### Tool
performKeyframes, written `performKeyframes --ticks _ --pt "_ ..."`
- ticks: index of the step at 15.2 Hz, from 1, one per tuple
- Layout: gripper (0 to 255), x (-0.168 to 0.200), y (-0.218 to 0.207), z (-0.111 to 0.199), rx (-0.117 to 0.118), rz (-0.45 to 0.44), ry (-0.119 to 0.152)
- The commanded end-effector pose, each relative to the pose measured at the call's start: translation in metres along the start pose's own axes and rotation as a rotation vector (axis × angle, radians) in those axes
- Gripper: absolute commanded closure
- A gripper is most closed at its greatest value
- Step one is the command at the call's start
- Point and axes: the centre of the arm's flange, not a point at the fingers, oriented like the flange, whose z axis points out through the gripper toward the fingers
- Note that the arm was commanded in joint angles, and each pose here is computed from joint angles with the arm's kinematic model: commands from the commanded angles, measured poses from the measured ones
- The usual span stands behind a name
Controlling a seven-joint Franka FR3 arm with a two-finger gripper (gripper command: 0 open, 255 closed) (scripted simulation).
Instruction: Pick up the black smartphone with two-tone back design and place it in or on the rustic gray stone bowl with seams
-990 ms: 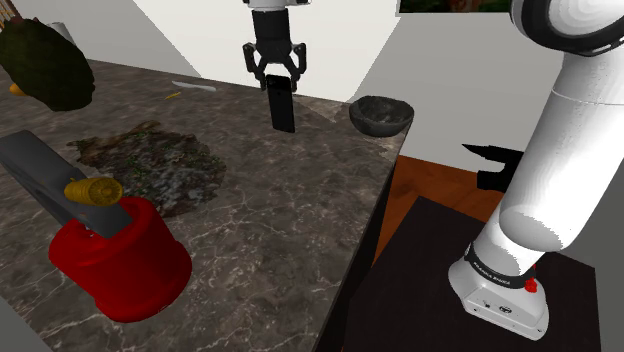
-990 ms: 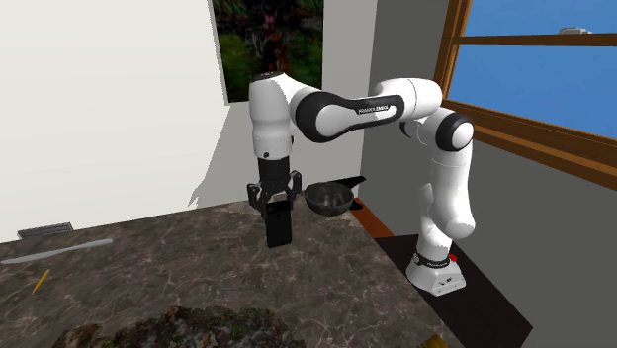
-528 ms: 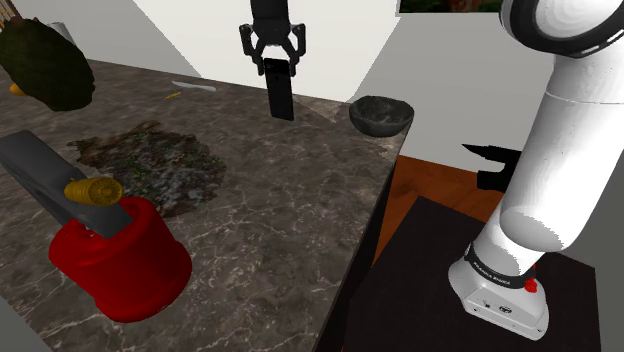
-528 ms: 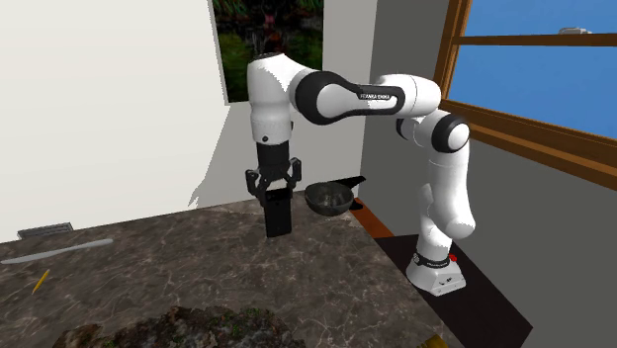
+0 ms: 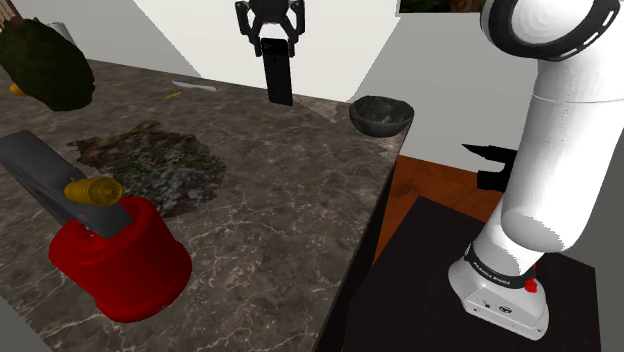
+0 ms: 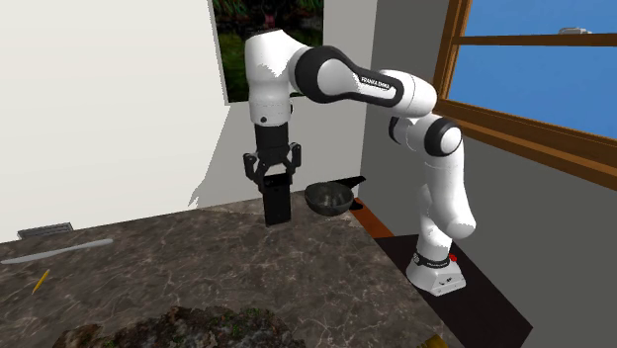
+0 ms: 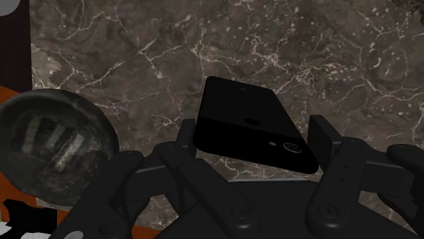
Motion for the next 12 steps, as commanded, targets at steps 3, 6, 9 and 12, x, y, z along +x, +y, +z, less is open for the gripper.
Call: performKeyframes --ticks 3,6,9,12 --pt "255 -0.001 0.0 -0.021 0.0 0.0 0.0" --pt "255 -0.001 0.0 -0.036 0.0 0.0 0.0" --pt "255 0.013 0.037 -0.043 0.0 0.0 0.0" --pt "255 0.027 0.073 -0.05 0.0 0.0 0.0"
